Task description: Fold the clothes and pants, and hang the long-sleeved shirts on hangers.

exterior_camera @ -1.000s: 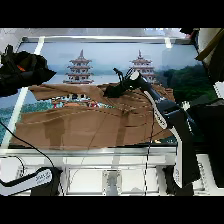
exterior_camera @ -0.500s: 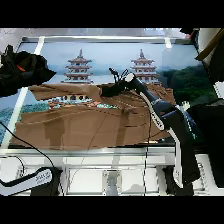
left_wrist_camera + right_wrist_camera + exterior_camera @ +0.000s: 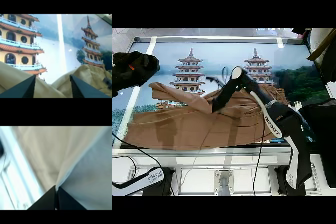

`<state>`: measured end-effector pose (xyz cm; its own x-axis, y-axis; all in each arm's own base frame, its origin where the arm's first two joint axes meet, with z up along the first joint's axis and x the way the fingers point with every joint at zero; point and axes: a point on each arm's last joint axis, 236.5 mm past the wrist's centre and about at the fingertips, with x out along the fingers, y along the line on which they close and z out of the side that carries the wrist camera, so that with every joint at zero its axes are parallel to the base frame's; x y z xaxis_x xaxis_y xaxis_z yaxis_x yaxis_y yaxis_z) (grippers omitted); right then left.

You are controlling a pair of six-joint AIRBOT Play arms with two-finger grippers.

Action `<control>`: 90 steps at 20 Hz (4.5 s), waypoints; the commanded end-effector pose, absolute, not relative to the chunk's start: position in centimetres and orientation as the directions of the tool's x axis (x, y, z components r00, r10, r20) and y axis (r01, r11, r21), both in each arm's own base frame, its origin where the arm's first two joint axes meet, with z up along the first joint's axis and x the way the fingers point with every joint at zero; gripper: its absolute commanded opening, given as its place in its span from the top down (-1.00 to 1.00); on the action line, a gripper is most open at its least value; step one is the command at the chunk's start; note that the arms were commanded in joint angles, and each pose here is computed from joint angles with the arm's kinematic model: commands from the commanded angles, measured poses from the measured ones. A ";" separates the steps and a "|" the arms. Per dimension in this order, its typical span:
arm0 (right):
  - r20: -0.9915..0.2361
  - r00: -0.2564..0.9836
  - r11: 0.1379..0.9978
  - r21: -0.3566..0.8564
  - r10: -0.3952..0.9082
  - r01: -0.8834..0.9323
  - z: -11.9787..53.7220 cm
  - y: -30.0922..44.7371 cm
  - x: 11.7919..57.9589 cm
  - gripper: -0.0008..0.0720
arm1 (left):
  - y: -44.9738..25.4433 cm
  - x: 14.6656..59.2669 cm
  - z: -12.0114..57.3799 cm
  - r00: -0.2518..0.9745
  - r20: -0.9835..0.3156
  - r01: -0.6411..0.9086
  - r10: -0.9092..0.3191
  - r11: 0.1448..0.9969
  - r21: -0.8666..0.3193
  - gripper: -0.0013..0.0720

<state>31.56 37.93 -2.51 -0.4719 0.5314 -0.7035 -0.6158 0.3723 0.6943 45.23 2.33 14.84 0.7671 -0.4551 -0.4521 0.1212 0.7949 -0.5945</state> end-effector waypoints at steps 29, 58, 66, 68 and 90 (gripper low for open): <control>-0.909 -0.154 0.691 0.397 0.388 -0.604 9.6 23.8 35.8 -0.13 | -7.5 42.5 15.7 0.603 -0.452 0.310 -0.657 0.716 -0.626 -0.38; -0.908 0.290 0.950 0.259 0.301 -0.174 15.2 -3.3 40.7 0.14 | -13.1 41.5 15.3 0.525 -0.747 0.453 -0.407 0.877 -0.159 -0.31; -0.903 0.291 0.943 0.266 0.317 -0.202 15.2 -2.6 40.8 0.14 | -18.0 37.2 1.6 0.255 -0.953 0.516 0.164 0.810 0.277 -0.86; -0.904 0.287 0.940 0.260 0.318 -0.222 15.2 -2.6 40.7 0.14 | -18.8 36.8 -2.1 0.188 -0.960 0.497 0.209 0.823 0.277 -0.86; -0.893 0.327 0.933 0.217 0.309 -0.289 15.5 -2.9 41.7 0.14 | -16.9 36.9 -6.7 0.095 -0.947 0.393 0.305 0.863 0.318 -0.64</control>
<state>41.68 -2.83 15.43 0.3256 0.3092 -0.8935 -0.2853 0.9331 0.2190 37.14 -17.07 -6.48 0.1066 0.2951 -0.9495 0.3931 0.8646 0.3129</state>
